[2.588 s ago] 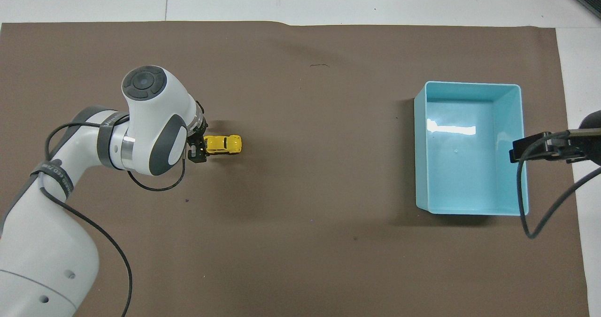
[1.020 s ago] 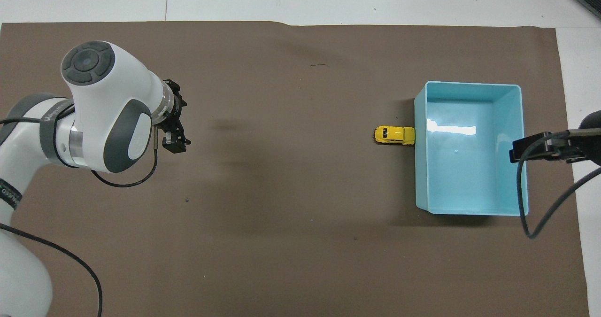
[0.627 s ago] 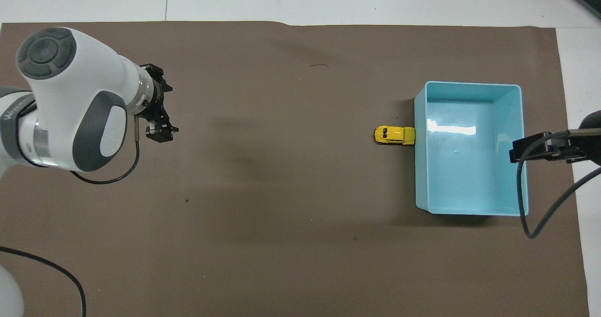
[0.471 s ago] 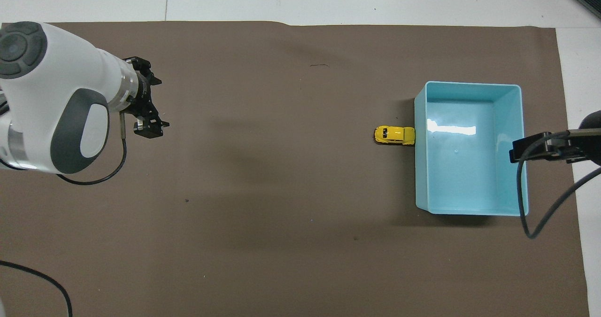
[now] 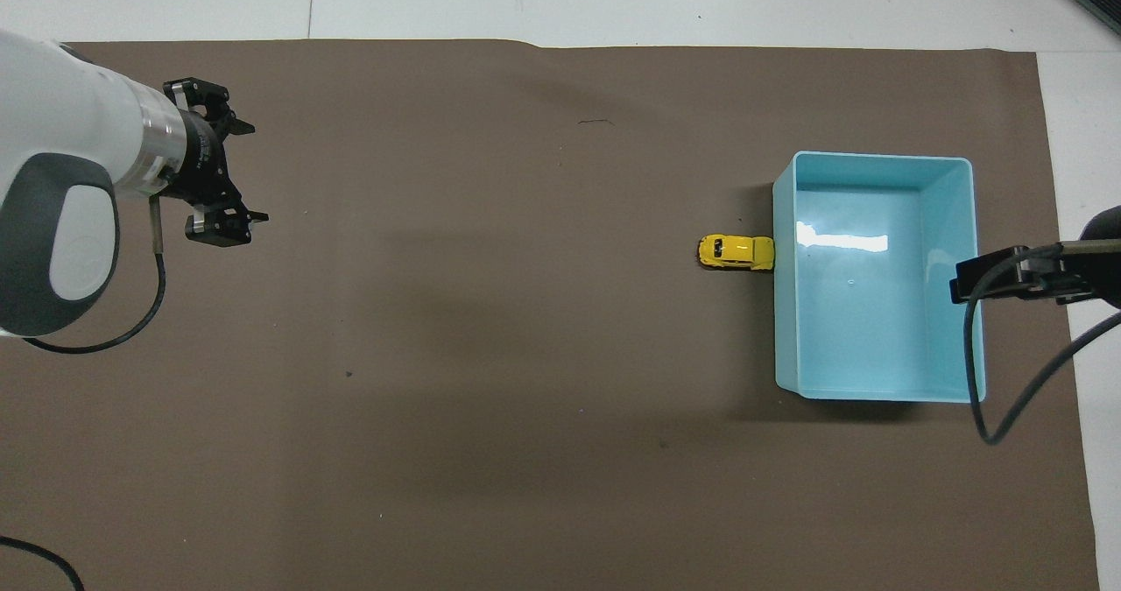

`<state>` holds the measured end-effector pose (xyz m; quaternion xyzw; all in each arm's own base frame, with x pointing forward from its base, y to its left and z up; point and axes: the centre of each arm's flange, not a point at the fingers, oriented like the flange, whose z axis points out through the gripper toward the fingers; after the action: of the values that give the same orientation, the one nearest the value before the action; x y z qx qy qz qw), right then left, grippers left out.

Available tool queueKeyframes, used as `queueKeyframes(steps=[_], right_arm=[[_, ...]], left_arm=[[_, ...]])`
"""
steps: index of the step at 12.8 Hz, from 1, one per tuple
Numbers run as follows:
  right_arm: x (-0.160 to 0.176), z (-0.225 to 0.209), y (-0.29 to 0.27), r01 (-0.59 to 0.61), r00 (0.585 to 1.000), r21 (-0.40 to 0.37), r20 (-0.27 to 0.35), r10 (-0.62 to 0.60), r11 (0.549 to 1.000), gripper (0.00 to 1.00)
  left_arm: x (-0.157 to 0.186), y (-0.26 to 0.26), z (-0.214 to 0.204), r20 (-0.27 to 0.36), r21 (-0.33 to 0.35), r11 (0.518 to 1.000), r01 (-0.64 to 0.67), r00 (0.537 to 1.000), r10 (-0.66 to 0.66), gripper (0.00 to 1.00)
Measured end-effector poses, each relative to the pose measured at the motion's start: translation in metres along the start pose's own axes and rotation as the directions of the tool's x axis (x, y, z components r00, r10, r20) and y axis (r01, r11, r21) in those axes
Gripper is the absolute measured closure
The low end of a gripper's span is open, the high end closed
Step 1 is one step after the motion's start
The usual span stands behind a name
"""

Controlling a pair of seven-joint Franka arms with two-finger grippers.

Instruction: Wind up and store yellow beetle car

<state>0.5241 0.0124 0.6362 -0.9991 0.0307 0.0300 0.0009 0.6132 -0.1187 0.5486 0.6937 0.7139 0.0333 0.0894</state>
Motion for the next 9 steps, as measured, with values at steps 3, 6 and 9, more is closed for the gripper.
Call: queueKeyframes(steps=[3,6,9], right_arm=[[-0.001,0.001,-0.010,-0.092,0.996,-0.003,0.006,0.092,0.996,0.00],[0.000,0.008,-0.021,-0.206,0.978,-0.007,0.018,0.206,0.979,0.00],[0.002,0.019,-0.047,-0.341,0.939,-0.022,0.034,0.342,0.940,0.00]], left_arm=[[0.014,0.008,-0.024,-0.004,-0.015,0.995,-0.100,0.995,0.100,0.00],[0.014,0.011,-0.039,-0.008,-0.038,0.975,-0.221,0.975,0.221,0.00],[0.016,0.015,-0.053,-0.016,-0.064,0.955,-0.291,0.957,0.291,0.00]])
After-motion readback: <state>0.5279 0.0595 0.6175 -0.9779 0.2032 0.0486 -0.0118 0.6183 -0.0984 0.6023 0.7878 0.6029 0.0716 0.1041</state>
